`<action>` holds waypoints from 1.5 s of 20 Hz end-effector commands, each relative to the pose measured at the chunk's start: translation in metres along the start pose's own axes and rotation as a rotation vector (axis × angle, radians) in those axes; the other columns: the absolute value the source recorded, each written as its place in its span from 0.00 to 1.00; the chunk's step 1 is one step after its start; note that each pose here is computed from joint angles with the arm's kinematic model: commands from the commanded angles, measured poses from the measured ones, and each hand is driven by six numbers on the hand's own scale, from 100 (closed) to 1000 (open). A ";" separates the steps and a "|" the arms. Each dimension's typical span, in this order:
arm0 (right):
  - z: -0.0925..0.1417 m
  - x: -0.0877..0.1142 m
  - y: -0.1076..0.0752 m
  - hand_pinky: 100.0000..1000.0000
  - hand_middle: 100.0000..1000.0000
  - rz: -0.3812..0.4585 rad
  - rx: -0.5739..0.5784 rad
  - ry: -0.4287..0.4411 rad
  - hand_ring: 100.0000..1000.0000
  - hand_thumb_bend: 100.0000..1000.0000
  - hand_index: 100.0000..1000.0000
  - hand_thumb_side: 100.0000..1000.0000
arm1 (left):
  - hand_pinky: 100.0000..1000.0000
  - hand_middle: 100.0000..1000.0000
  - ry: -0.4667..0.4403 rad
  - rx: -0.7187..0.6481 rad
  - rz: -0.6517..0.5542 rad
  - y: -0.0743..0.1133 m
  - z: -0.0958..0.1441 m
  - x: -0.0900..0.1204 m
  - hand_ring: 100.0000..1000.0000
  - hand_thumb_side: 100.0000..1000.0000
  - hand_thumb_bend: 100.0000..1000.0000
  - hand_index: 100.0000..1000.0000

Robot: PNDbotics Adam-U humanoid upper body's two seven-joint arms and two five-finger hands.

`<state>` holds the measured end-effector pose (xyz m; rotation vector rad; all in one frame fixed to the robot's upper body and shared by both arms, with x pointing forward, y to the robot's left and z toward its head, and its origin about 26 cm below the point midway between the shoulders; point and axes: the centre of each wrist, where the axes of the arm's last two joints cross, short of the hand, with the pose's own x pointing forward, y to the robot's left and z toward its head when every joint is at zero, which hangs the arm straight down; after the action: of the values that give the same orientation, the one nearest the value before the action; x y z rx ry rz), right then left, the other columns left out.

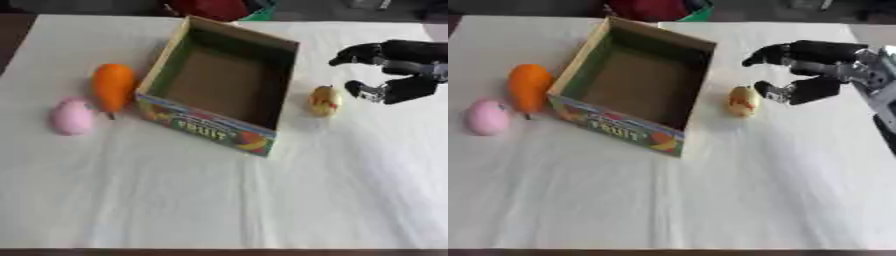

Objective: Pick up objects on the table and place them in the box.

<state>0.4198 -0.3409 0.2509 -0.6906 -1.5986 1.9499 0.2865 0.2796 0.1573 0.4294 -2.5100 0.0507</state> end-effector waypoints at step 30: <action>0.006 0.006 0.013 0.83 0.87 0.156 -0.095 0.047 1.00 0.00 1.00 1.00 | 0.62 0.67 -0.011 -0.018 0.011 -0.010 -0.007 0.007 0.70 0.93 0.00 0.67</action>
<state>0.4118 -0.3373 0.2292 -0.8647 -1.6606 1.9698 0.2897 0.2706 0.1606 0.4063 -2.4982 0.0445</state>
